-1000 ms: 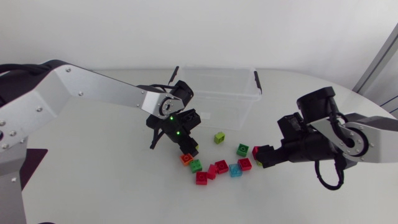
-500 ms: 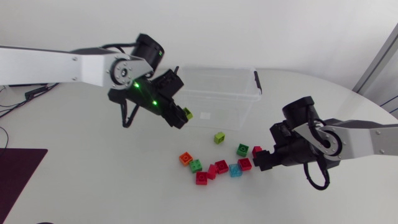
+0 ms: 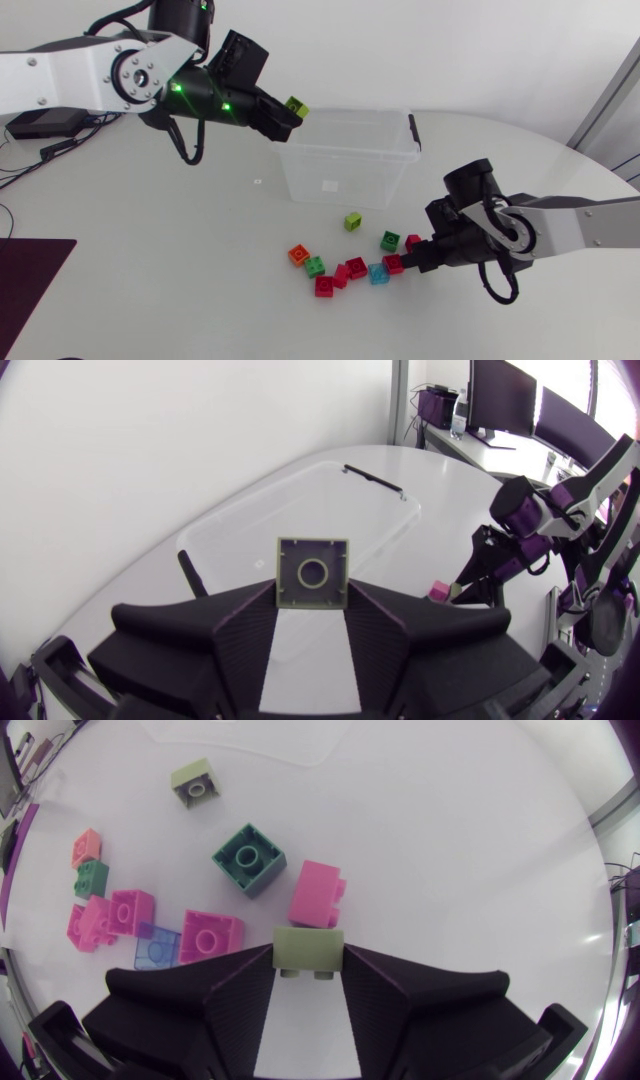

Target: Pick up the duplo bricks and place them in the container

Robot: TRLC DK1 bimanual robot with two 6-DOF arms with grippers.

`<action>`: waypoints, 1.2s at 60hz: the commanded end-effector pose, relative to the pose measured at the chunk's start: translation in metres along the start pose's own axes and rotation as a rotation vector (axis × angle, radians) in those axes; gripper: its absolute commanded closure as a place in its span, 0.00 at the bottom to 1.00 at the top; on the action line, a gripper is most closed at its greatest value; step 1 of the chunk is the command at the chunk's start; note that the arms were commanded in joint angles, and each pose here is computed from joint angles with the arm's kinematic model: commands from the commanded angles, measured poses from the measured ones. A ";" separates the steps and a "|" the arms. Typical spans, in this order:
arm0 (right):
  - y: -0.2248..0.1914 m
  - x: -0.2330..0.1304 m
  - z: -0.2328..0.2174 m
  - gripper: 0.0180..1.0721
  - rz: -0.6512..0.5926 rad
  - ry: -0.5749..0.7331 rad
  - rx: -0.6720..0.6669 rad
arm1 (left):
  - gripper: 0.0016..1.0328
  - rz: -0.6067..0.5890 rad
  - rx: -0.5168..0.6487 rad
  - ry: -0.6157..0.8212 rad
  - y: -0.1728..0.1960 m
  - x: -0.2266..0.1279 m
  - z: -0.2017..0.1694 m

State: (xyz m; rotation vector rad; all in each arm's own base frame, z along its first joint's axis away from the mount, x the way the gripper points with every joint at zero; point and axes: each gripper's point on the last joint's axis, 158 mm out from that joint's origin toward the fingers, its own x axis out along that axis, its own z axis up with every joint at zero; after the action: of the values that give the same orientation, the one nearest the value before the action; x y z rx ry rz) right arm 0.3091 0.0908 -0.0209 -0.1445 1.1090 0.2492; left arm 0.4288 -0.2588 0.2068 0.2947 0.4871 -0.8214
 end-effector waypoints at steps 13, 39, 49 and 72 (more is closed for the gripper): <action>0.000 -0.048 0.027 0.66 -0.007 -0.076 -0.045 | 0.62 0.035 -0.056 -0.022 0.028 0.060 0.003; 0.008 -0.121 0.108 0.66 0.011 -0.247 -0.071 | 0.09 0.075 -0.100 0.021 0.059 0.101 -0.006; 0.016 -0.146 0.148 0.66 0.022 -0.331 -0.084 | 0.05 0.060 -0.086 -0.004 0.050 0.062 0.022; 0.028 -0.145 0.222 0.66 0.023 -0.486 -0.112 | 0.05 -0.110 0.059 0.182 -0.015 -0.017 -0.046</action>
State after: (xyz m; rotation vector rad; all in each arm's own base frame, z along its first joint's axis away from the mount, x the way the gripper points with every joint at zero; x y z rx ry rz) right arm 0.4198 0.1442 0.2103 -0.1306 0.6266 0.3356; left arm 0.4183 -0.2533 0.2253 0.3515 0.5421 -0.8779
